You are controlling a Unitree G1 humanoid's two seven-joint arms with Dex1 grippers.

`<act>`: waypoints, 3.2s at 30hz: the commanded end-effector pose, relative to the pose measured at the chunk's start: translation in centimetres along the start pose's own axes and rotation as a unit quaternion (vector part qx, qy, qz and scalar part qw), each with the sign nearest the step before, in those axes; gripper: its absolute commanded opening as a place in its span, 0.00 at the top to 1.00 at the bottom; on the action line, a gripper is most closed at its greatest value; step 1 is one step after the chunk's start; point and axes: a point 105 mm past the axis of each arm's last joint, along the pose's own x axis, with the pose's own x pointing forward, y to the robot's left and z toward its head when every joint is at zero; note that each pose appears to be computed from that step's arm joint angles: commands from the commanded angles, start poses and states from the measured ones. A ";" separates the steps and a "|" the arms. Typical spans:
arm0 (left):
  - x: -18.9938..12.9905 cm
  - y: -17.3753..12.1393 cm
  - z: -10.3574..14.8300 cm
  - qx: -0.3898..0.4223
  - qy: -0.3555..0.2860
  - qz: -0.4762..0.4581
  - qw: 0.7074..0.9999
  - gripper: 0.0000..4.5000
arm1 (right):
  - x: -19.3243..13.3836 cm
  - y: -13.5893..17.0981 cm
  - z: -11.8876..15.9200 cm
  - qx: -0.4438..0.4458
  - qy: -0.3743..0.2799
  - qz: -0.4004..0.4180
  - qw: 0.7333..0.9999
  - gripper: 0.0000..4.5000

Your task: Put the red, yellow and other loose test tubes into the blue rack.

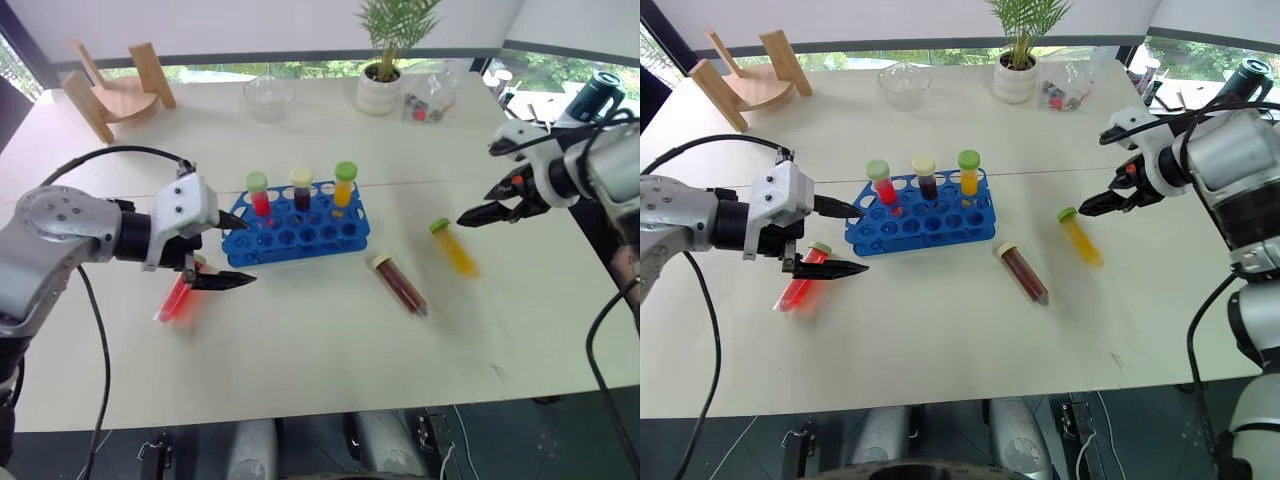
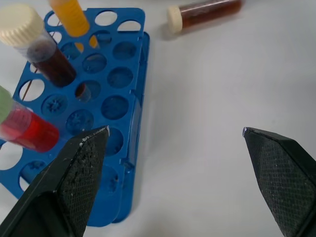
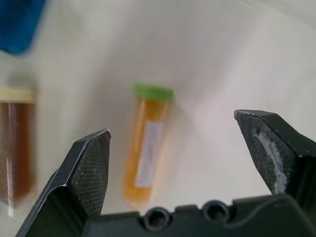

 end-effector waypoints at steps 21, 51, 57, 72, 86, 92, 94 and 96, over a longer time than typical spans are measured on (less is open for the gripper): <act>0.8 -1.1 -1.2 -0.003 -0.017 0.034 0.999 0.00 | 6.1 0.3 -1.7 -0.019 0.085 0.048 0.995 0.81; -4.4 1.9 -4.5 -0.126 0.031 0.061 0.990 0.00 | 3.9 14.9 11.1 -0.036 -0.610 -0.009 0.791 0.81; -4.3 1.8 -4.5 -0.130 0.033 0.064 0.989 0.00 | 4.5 14.9 10.4 -0.023 -0.601 0.003 0.799 0.81; -3.9 2.1 -4.7 -0.127 0.036 0.068 0.989 0.00 | 6.5 14.9 8.7 -0.027 -0.571 0.000 0.820 0.81; -3.2 2.4 -4.8 -0.127 0.030 0.066 0.989 0.00 | 6.7 14.2 7.8 -0.030 -0.567 -0.019 0.823 0.81; -3.1 2.5 -4.8 -0.125 0.028 0.066 0.990 0.00 | 7.0 14.4 7.9 -0.030 -0.567 -0.017 0.823 0.81; -3.1 2.5 -4.8 -0.125 0.027 0.066 0.990 0.00 | 7.1 14.5 7.9 -0.031 -0.568 -0.016 0.822 0.70; -3.1 2.5 -4.8 -0.125 0.027 0.067 0.990 0.00 | 7.2 14.7 7.8 -0.033 -0.567 -0.015 0.823 0.52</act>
